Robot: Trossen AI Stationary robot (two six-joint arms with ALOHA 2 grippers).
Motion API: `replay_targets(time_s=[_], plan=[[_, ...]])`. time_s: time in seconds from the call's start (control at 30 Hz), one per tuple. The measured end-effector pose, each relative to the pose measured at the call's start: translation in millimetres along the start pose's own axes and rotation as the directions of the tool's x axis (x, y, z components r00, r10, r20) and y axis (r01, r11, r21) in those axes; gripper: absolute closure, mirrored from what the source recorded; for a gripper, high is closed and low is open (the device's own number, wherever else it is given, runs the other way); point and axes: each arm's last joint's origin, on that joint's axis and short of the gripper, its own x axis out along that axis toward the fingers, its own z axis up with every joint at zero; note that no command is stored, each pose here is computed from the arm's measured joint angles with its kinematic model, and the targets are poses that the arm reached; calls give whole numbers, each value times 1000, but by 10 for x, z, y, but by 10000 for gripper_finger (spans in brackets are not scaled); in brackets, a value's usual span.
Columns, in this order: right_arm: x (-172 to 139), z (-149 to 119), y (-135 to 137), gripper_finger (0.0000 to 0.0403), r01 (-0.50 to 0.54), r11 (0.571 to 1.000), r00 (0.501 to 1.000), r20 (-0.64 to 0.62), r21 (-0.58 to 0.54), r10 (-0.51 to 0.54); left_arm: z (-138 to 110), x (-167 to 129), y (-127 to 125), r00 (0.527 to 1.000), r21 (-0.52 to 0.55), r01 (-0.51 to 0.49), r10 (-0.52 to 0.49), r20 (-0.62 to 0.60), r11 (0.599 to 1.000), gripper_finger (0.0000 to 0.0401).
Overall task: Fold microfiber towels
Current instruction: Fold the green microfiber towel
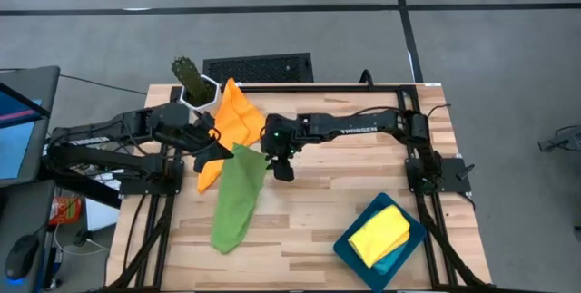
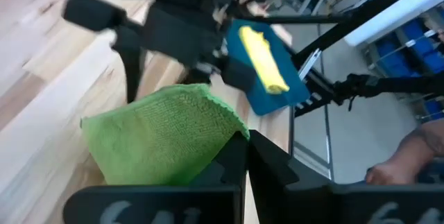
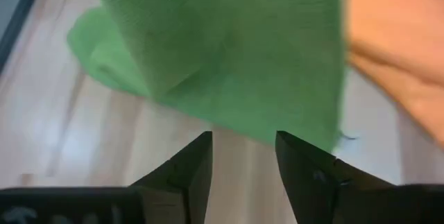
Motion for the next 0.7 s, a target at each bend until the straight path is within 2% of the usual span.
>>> replay_targets(time_s=[0.07,0.33,0.5,0.57,0.67,0.7], plan=[[62,-35,-71,222,18,999,999,40,-44,-16,-6,6,-4,1000,-1,-2,2,-4,1000,401],[226,-297,-325,224,90,994,988,132,-60,-82,-8,12,-6,1000,-27,-1,1,-6,1000,401],[379,-414,-341,225,103,989,980,181,-110,-82,-6,12,-5,1000,-44,-6,6,-2,999,401],[468,-504,-324,225,87,991,987,146,-102,-71,-4,12,-4,1000,-49,-12,12,4,999,401],[585,-450,-324,228,93,988,976,205,-124,-66,0,13,-4,1000,-57,-14,15,9,998,401],[595,-491,-326,230,84,990,983,175,-113,-64,0,13,-5,1000,-59,-13,14,10,998,401]])
